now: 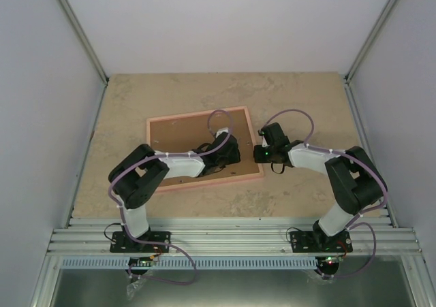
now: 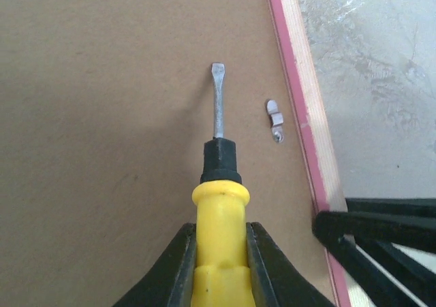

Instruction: Take the photo out of the frame

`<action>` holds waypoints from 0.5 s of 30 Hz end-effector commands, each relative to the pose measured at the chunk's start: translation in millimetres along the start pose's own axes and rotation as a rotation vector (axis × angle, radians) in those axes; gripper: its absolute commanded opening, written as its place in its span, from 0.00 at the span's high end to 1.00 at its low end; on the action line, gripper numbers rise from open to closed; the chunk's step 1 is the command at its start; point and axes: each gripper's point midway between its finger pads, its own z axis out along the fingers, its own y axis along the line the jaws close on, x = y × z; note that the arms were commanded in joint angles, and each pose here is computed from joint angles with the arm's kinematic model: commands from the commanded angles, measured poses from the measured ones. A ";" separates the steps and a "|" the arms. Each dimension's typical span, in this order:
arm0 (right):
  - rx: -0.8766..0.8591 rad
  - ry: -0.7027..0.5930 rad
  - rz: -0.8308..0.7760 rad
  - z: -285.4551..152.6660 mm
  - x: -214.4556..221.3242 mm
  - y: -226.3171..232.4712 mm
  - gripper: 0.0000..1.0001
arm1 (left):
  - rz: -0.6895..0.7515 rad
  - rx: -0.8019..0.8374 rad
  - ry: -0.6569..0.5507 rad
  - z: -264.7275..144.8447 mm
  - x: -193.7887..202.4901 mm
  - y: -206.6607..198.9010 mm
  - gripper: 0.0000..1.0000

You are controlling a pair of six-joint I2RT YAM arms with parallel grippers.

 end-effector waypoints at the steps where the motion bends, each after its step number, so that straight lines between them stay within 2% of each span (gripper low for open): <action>1: 0.036 0.036 0.027 -0.2 13.6 -13.8 0.81 | -0.022 0.032 -0.069 -26.8 -15.2 -6.1 1.00; 6: 0.053 0.025 0.036 -5.0 11.0 -21.4 0.81 | -0.031 0.004 -0.130 -52.1 -34.3 9.5 1.00; 10: 0.073 0.002 0.043 -12.0 7.0 -28.0 0.81 | -0.076 -0.048 -0.175 -71.4 -55.3 45.4 1.00; 15: 0.126 -0.007 0.059 -13.8 6.6 -40.8 0.78 | -0.126 -0.129 -0.290 -111.5 -86.6 97.7 1.00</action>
